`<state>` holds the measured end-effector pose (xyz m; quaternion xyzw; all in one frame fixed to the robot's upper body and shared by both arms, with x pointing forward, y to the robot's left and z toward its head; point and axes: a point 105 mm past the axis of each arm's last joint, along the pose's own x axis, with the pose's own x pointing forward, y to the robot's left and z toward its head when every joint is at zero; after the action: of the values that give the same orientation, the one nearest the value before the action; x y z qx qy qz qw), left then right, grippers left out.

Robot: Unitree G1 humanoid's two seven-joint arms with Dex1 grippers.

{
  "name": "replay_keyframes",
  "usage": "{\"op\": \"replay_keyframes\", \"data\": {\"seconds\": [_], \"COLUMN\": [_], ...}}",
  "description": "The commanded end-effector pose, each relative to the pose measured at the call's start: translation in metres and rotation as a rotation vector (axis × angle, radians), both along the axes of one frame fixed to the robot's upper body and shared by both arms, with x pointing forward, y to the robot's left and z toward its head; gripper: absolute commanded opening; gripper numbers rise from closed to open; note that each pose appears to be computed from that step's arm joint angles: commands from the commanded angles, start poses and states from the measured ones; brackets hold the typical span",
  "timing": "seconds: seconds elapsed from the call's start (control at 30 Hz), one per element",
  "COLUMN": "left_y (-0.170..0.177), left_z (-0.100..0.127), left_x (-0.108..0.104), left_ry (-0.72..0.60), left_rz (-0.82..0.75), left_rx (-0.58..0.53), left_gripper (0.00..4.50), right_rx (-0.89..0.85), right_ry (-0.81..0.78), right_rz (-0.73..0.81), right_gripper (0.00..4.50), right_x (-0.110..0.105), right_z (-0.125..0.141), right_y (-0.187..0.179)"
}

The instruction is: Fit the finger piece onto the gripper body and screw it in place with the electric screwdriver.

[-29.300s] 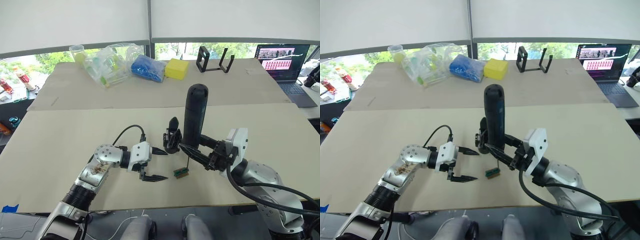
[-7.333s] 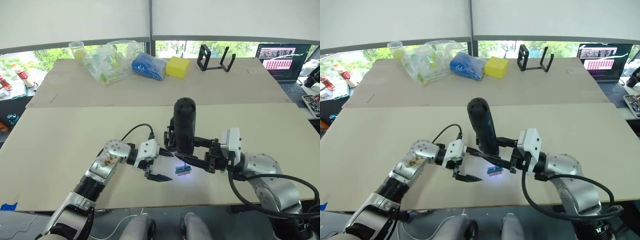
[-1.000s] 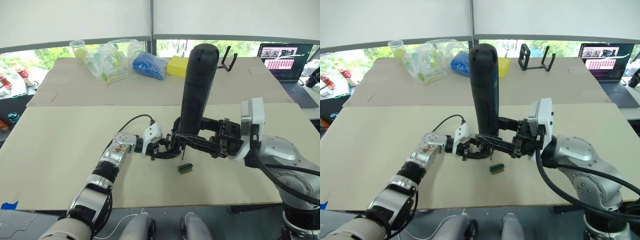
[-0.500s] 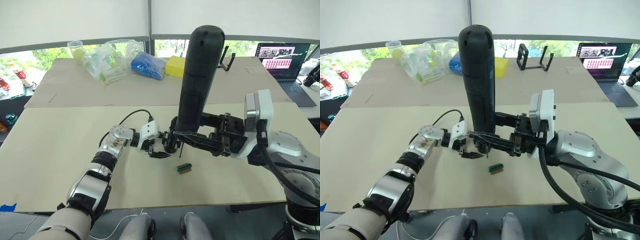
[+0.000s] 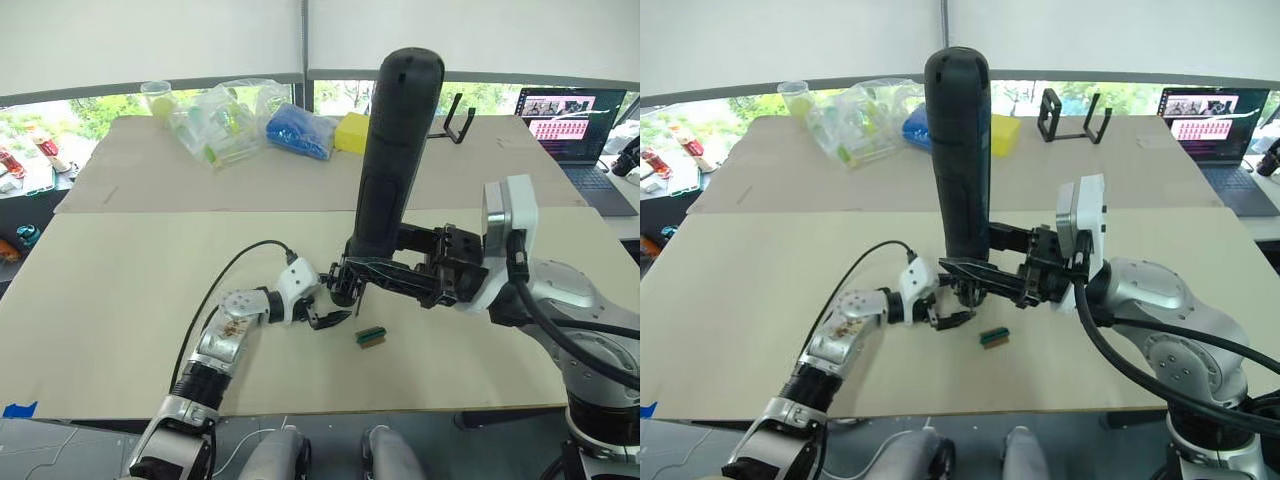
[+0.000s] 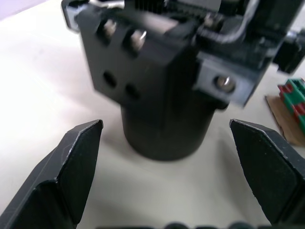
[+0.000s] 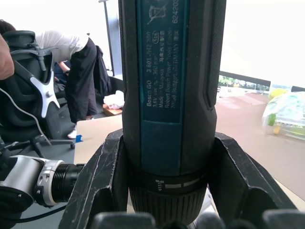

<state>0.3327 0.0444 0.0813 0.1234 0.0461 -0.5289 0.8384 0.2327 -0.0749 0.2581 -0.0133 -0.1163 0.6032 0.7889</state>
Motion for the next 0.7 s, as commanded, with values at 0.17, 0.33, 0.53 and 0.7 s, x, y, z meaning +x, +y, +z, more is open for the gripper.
{"op": "replay_keyframes", "data": {"seconds": [0.17, 0.33, 0.53, 0.7], "left_y": [-0.006, -0.007, -0.008, -0.006], "left_z": [0.011, 0.009, 0.009, 0.010], "left_x": [-0.002, -0.003, -0.002, -0.002], "left_ry": [-0.015, -0.005, -0.006, -0.012], "left_rz": [0.006, -0.007, -0.009, -0.013], "left_rx": [-0.033, -0.031, -0.037, -0.033], "left_gripper": [3.21, 2.26, 2.26, 2.26], "right_rx": [0.030, 0.028, 0.026, 0.019], "right_ry": [-0.080, -0.114, -0.158, -0.180], "right_rz": [0.021, 0.039, 0.038, 0.026], "right_gripper": [1.91, 1.91, 1.91, 1.91], "right_x": [0.000, 0.005, 0.014, 0.021], "right_z": [0.015, 0.022, 0.030, 0.032], "right_y": [0.002, 0.009, 0.021, 0.029]}}
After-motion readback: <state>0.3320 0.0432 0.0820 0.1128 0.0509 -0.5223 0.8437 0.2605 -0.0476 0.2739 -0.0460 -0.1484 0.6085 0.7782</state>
